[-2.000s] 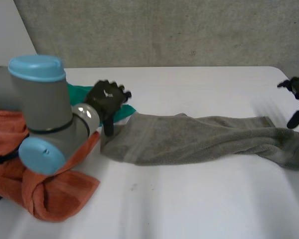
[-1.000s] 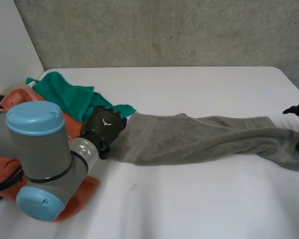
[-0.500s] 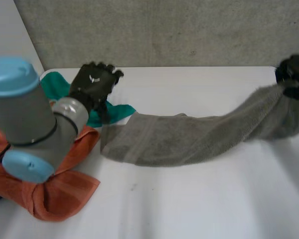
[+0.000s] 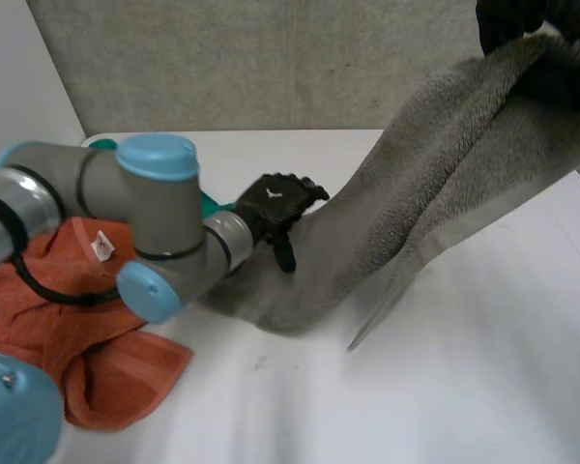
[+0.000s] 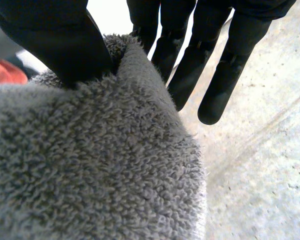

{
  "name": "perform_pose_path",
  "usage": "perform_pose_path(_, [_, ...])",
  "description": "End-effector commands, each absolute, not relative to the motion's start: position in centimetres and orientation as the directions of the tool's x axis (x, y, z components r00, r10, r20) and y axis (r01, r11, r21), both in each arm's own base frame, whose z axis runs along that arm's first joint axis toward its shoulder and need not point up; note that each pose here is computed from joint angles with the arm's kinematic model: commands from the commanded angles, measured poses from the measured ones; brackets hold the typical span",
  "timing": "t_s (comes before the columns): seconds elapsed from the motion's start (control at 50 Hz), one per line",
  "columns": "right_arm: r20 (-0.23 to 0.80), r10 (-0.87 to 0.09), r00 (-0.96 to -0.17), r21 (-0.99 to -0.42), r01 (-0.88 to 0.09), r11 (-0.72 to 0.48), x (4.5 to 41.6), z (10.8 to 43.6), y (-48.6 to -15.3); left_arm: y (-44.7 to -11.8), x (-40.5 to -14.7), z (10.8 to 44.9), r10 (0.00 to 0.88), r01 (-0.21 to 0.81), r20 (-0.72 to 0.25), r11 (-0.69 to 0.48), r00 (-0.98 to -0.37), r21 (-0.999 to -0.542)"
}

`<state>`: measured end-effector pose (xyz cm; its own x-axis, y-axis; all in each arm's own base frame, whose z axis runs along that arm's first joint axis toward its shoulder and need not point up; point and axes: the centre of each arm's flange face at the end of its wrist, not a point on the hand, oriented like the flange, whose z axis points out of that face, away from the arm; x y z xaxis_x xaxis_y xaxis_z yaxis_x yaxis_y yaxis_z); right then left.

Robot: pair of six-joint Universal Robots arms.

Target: Fold the laundry.

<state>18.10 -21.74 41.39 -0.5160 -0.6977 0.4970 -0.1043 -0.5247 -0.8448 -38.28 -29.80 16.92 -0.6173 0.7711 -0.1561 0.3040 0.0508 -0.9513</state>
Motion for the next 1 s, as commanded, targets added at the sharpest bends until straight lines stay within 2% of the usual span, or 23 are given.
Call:
perform_pose_path(0.02, [0.441, -0.727, -0.526, -0.858, -0.008, -0.514, 17.5, 42.9, -23.2, -28.6, -39.5, 14.4, 0.762, 0.338, -0.166, 0.074, -0.626, -0.938])
perform_pose_path(0.14, [0.38, -0.721, -0.579, -0.87, 0.041, -0.492, 15.3, 42.5, -26.9, -30.7, -37.9, 15.3, 0.659, 0.321, -0.189, 0.083, -0.728, -0.943])
perform_pose_path(0.2, [0.362, -0.733, -0.576, -0.876, 0.057, -0.478, 14.9, 41.9, -28.3, -31.4, -37.2, 16.8, 0.631, 0.296, -0.184, 0.076, -0.754, -0.952])
perform_pose_path(0.28, [0.307, -0.765, -0.566, -0.901, 0.085, -0.425, 15.0, 40.9, -30.4, -33.3, -35.3, 21.0, 0.57, 0.209, -0.16, 0.021, -0.806, -0.978])
perform_pose_path(0.32, [0.259, -0.775, -0.577, -0.918, 0.103, -0.383, 14.9, 40.4, -31.8, -34.3, -34.2, 24.2, 0.529, 0.129, -0.133, -0.044, -0.838, -0.991])
perform_pose_path(0.38, [0.198, -0.777, -0.598, -0.935, 0.124, -0.334, 15.1, 39.9, -33.0, -35.4, -32.8, 27.9, 0.488, 0.035, -0.096, -0.133, -0.868, -0.99])
perform_pose_path(0.44, [0.195, -0.758, -0.622, -0.939, 0.104, -0.327, 15.5, 39.3, -33.4, -35.6, -32.0, 29.6, 0.477, 0.0, -0.081, -0.169, -0.875, -0.986])
perform_pose_path(0.5, [0.228, -0.722, -0.654, -0.945, 0.029, -0.325, 16.4, 37.9, -33.5, -35.3, -31.5, 29.4, 0.482, 0.021, -0.082, -0.131, -0.873, -0.991])
perform_pose_path(0.58, [0.305, -0.664, -0.683, -0.946, -0.138, -0.292, 18.2, 35.2, -32.9, -34.5, -31.4, 27.4, 0.498, 0.062, -0.079, -0.05, -0.863, -0.997])
perform_pose_path(0.62, [0.405, -0.62, -0.671, -0.914, -0.301, -0.272, 19.2, 33.3, -32.2, -34.1, -31.7, 25.7, 0.516, 0.09, -0.082, -0.01, -0.852, -0.996])
perform_pose_path(0.66, [0.466, -0.607, -0.643, -0.882, -0.39, -0.265, 19.7, 32.5, -31.5, -33.8, -32.1, 24.7, 0.531, 0.105, -0.083, 0.011, -0.843, -0.994])
perform_pose_path(0.68, [0.52, -0.602, -0.606, -0.846, -0.463, -0.265, 20.5, 31.9, -30.7, -33.4, -32.5, 23.8, 0.549, 0.124, -0.089, 0.026, -0.831, -0.992])
perform_pose_path(0.7, [0.535, -0.595, -0.6, -0.836, -0.479, -0.268, 21.0, 31.8, -30.4, -33.3, -32.8, 23.2, 0.559, 0.127, -0.084, 0.038, -0.825, -0.991])
perform_pose_path(0.76, [0.535, -0.592, -0.603, -0.839, -0.461, -0.288, 23.3, 32.1, -29.2, -32.9, -33.4, 22.0, 0.586, 0.137, -0.072, 0.068, -0.807, -0.988])
perform_pose_path(0.86, [0.532, -0.539, -0.653, -0.846, -0.387, -0.366, 24.1, 34.7, -28.7, -32.2, -35.0, 20.8, 0.659, 0.144, -0.038, 0.107, -0.751, -0.984])
perform_pose_path(0.94, [0.509, -0.56, -0.654, -0.851, -0.284, -0.442, 24.7, 38.3, -25.9, -30.6, -36.9, 19.7, 0.743, 0.157, 0.02, 0.168, -0.669, -0.973])
perform_pose_path(1.0, [0.487, -0.584, -0.65, -0.859, -0.233, -0.456, 24.8, 39.4, -25.0, -29.8, -37.9, 19.1, 0.773, 0.166, 0.042, 0.188, -0.633, -0.968])
